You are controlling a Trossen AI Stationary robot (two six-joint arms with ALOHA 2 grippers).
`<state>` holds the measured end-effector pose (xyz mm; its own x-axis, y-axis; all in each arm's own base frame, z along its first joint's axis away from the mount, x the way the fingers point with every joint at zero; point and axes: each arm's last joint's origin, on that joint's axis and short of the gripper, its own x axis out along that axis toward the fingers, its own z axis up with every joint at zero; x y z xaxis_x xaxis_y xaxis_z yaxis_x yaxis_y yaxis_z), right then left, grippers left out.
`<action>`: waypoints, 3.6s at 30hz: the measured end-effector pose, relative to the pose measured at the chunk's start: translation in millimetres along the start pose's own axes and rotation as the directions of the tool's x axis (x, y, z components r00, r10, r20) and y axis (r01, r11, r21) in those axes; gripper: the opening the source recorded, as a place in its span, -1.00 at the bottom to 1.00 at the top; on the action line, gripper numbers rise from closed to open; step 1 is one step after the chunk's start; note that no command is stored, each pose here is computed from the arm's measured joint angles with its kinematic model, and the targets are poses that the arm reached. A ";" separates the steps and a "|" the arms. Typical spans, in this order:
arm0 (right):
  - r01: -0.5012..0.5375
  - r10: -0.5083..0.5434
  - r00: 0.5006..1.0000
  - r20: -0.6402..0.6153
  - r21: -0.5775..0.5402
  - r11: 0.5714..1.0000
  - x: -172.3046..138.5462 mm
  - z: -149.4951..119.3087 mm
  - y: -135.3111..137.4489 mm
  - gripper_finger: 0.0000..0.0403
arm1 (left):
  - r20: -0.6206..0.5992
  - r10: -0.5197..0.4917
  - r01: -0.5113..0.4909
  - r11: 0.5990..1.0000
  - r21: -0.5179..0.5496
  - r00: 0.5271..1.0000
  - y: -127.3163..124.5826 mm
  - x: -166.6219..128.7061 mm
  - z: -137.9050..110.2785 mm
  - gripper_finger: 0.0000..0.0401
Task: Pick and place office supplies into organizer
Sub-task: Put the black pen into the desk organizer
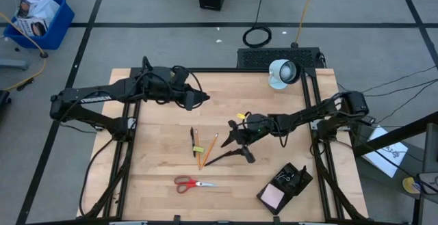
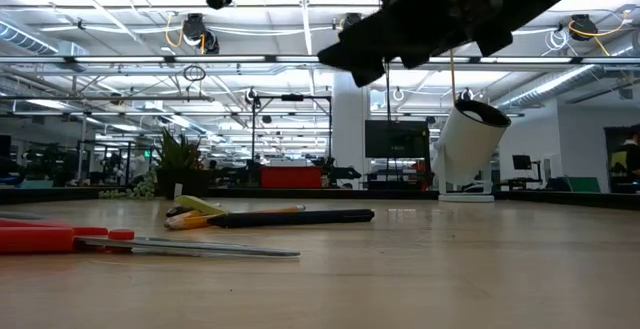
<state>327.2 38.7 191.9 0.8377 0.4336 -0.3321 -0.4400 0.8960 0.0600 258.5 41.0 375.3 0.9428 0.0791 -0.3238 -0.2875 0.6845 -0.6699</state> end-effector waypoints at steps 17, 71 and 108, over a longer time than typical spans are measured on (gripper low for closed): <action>-0.028 0.016 0.981 -0.193 -0.058 0.998 28.4 -62.3 -8.8 -0.14 | -0.003 -0.004 0.004 1.000 -0.023 1.000 -1.2 0.1 -1.1 -0.23; 0.093 -0.085 0.987 -0.135 0.061 0.994 29.0 -95.9 -22.2 -0.86 | -0.043 -0.083 0.077 0.988 -0.136 0.996 -6.3 0.4 -2.5 -0.23; 0.260 -0.235 0.959 0.161 -0.160 0.952 -12.5 -0.8 1.9 -0.89 | -0.588 -0.104 -0.338 0.733 -0.590 0.802 13.6 19.3 -47.2 -0.23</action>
<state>315.7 34.9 195.4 0.9584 0.2209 -0.1810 -0.2530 0.9507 -0.1794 264.8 17.6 328.4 0.6869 -0.4340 -0.5829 -0.6287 0.0474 -0.7762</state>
